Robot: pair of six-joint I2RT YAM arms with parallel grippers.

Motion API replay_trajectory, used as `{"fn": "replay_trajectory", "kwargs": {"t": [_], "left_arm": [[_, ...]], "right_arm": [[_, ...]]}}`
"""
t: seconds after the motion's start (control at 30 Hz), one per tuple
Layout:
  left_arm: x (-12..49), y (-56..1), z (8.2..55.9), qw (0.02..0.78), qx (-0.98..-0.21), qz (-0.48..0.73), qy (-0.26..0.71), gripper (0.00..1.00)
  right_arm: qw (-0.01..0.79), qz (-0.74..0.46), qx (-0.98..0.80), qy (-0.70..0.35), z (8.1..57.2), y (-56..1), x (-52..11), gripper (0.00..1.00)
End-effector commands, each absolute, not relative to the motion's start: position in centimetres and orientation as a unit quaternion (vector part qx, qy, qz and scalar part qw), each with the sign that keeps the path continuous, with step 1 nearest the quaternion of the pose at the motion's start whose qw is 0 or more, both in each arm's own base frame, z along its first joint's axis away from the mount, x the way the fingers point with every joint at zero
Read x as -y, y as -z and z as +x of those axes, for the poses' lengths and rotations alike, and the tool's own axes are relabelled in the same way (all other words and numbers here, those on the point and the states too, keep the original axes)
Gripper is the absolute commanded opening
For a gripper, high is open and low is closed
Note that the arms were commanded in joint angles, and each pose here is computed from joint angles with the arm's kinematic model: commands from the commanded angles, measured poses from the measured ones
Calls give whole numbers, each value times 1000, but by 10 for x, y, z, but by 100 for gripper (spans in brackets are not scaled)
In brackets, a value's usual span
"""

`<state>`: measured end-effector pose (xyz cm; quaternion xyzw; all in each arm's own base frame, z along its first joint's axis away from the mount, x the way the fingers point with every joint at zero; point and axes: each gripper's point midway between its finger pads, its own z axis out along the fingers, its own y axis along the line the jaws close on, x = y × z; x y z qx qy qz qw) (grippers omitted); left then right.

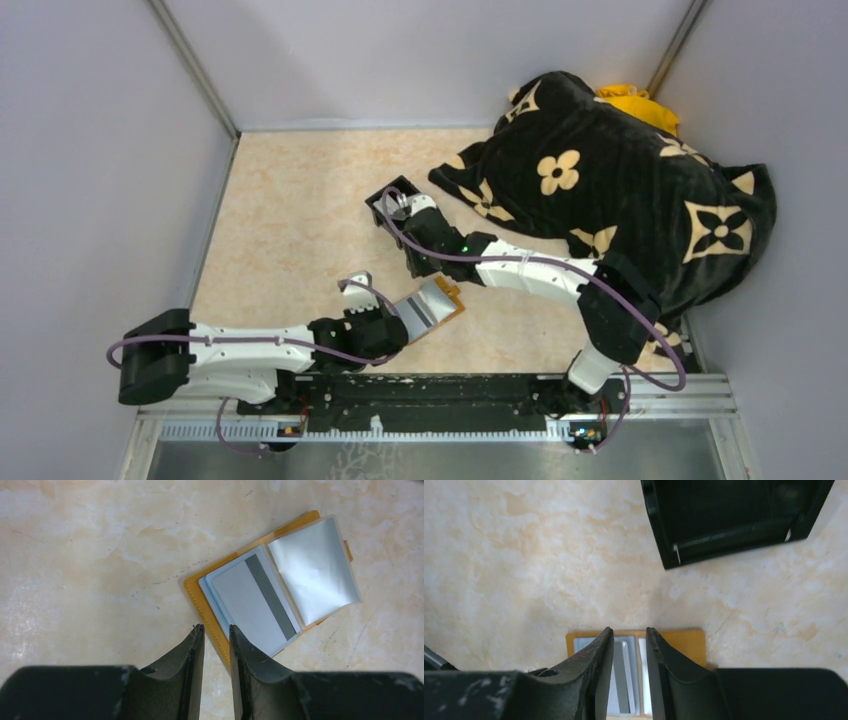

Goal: Put the credit cards into the card holder
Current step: Insert the credit card into the card holder, then pick up the credit card from the storage box.

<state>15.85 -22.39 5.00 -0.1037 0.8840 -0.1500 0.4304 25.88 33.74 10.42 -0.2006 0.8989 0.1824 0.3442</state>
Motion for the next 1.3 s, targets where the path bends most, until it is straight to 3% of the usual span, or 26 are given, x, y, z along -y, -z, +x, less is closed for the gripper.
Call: {"fn": "replay_trajectory", "kwargs": {"t": [0.0, 0.33, 0.5, 0.7, 1.0, 1.27], "left_arm": [[211, -61, 162, 445, -873, -129, 152, 32], [200, -76, 162, 452, -865, -137, 167, 35], [196, -80, 162, 453, -863, -142, 172, 39], [189, -84, 164, 455, -859, -150, 181, 48], [189, -92, 168, 461, -855, -146, 186, 73], [188, -95, 170, 467, -852, -141, 189, 84]], "right_arm": [[411, -213, -862, -205, 292, -173, -350, 34], [418, -255, -853, -182, 364, -182, -360, 48], [405, -274, -848, -204, 394, -168, -373, 49], [406, -279, -836, -242, 423, -168, -386, 49], [390, -283, -836, -265, 447, -154, -400, 50], [376, -277, -841, -272, 460, -136, -406, 51]]}}
